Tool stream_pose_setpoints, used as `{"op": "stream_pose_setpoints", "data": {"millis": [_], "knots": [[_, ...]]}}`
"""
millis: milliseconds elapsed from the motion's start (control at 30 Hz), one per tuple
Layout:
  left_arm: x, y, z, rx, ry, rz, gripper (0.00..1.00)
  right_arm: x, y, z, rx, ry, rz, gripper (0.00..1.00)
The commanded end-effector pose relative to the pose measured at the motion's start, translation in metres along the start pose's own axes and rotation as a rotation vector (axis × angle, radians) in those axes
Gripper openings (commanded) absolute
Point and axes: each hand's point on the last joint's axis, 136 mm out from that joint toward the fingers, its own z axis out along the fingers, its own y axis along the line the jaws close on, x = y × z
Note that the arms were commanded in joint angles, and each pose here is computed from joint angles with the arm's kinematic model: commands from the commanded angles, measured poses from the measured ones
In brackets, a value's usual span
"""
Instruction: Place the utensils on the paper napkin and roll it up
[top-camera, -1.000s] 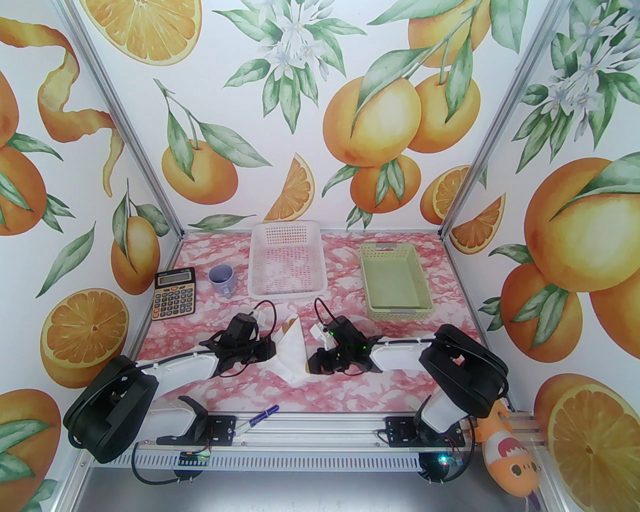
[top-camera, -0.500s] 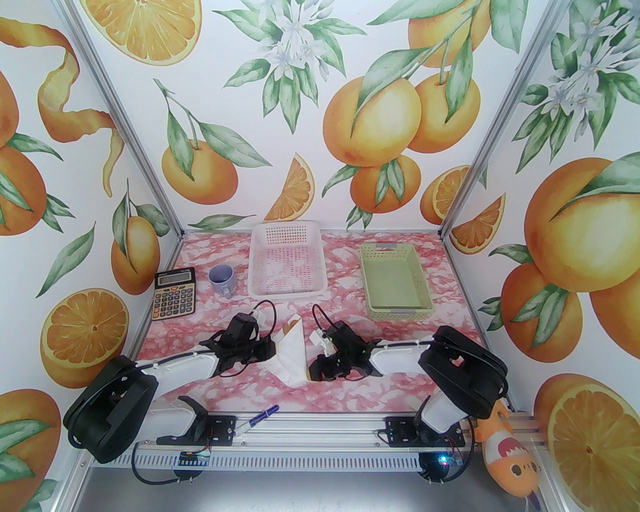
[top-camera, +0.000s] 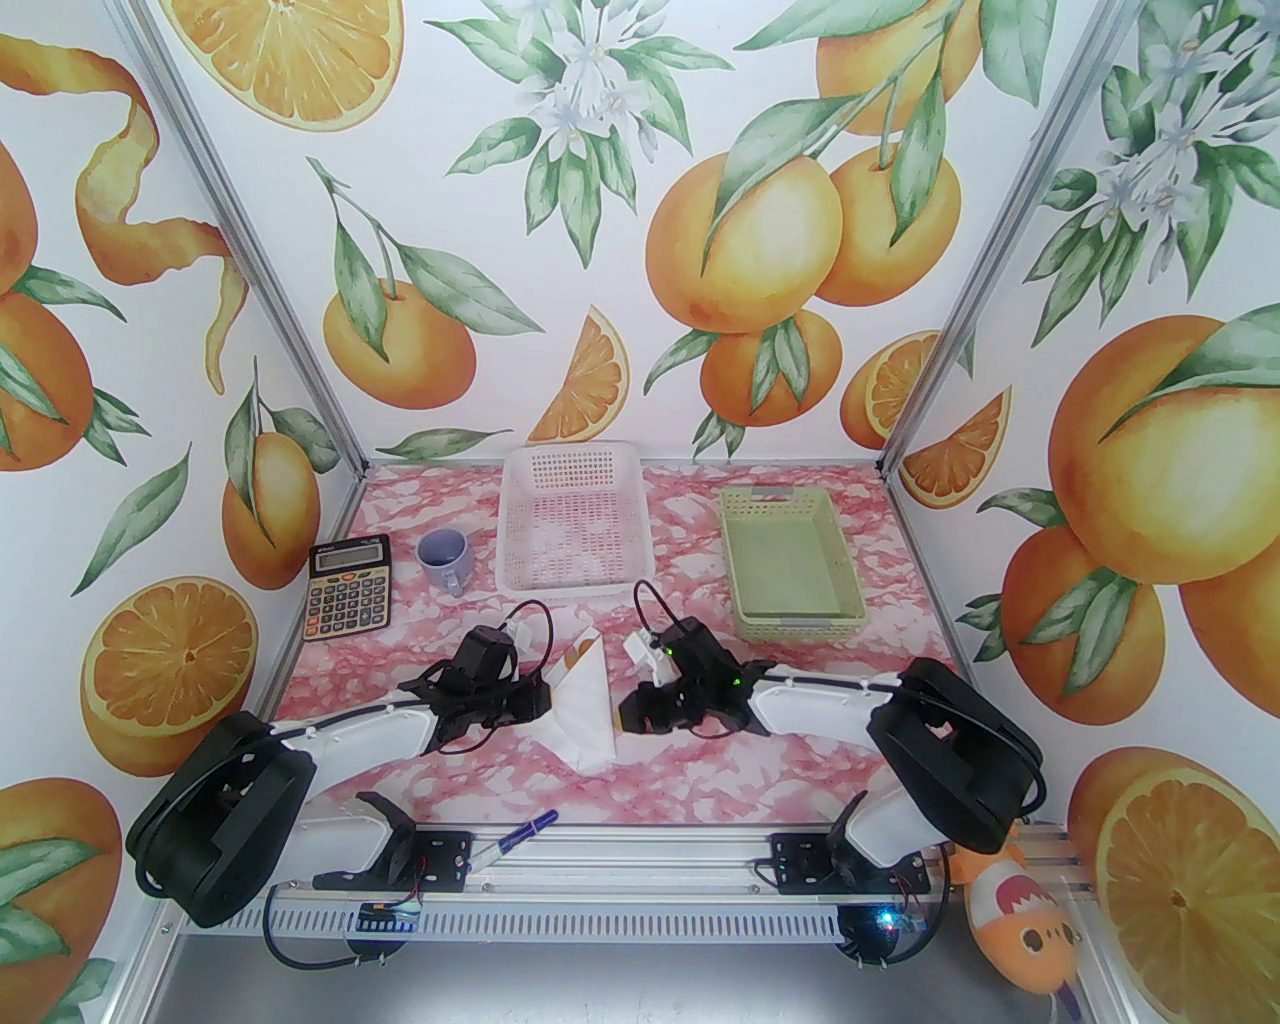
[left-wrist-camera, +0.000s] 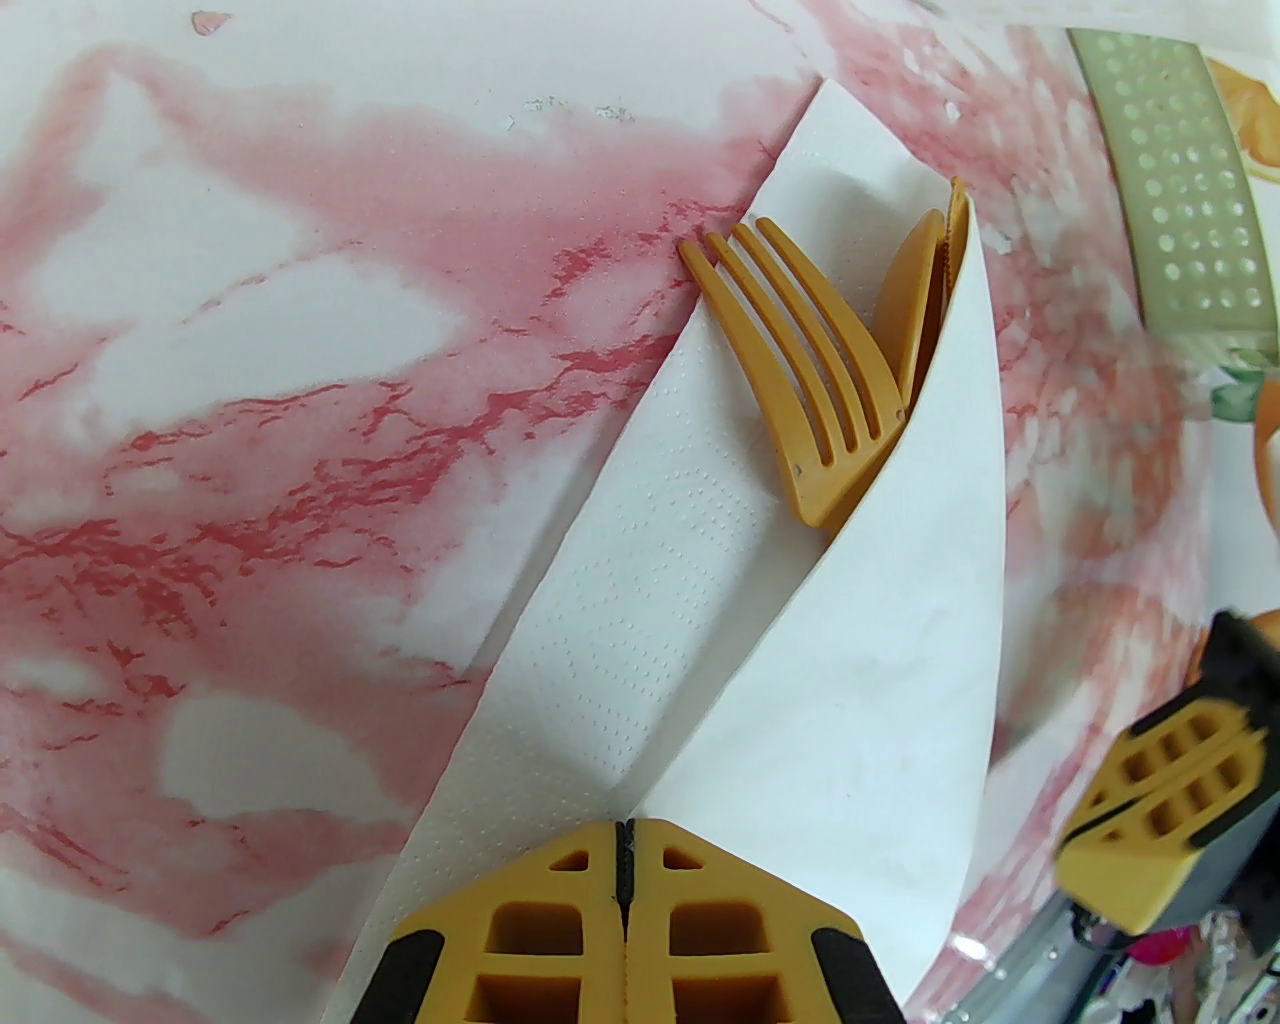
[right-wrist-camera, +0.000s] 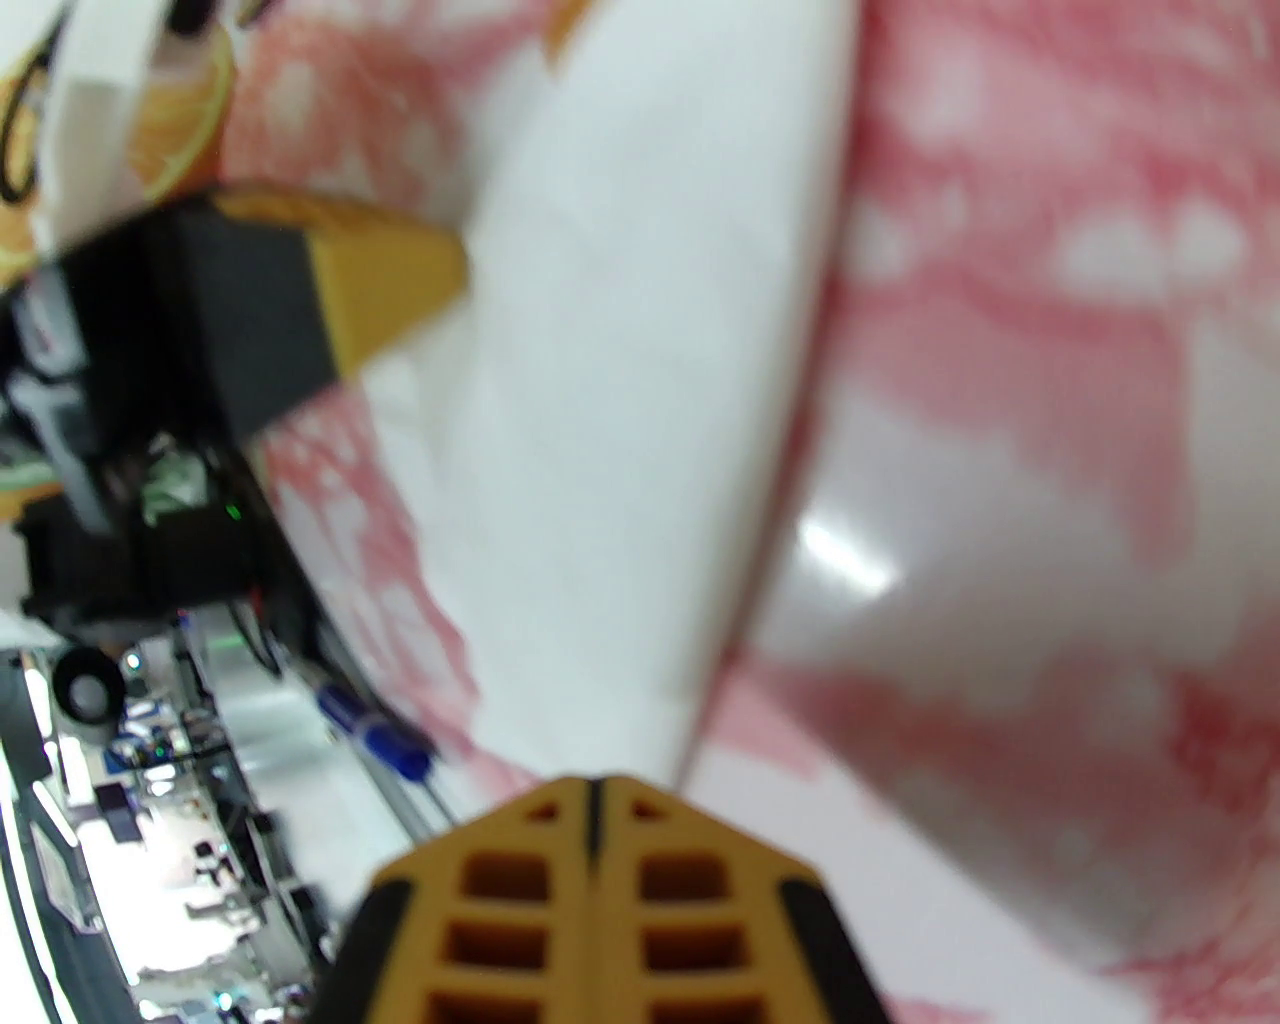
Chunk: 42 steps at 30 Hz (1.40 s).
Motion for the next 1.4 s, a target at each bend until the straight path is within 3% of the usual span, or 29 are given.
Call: {"op": "stream_pose_setpoints", "data": {"millis": [0, 100, 433, 1133, 1367], "knots": [[0.012, 0.021, -0.001, -0.092, 0.035, -0.008, 0.00, -0.038, 0.003, 0.001, -0.052, -0.114, -0.002, 0.00], [0.013, 0.022, -0.002, -0.095, 0.036, -0.008, 0.00, -0.061, 0.003, 0.004, -0.071, -0.181, -0.002, 0.00], [0.012, 0.021, 0.000, -0.098, 0.038, -0.005, 0.00, -0.093, -0.014, 0.024, -0.036, -0.215, 0.000, 0.00], [0.014, 0.022, 0.000, -0.102, 0.047, -0.006, 0.00, -0.073, -0.064, 0.039, 0.156, -0.125, 0.018, 0.00], [0.014, 0.021, 0.000, -0.099, 0.046, -0.006, 0.00, -0.082, -0.050, 0.029, 0.140, -0.139, -0.004, 0.00]]}}
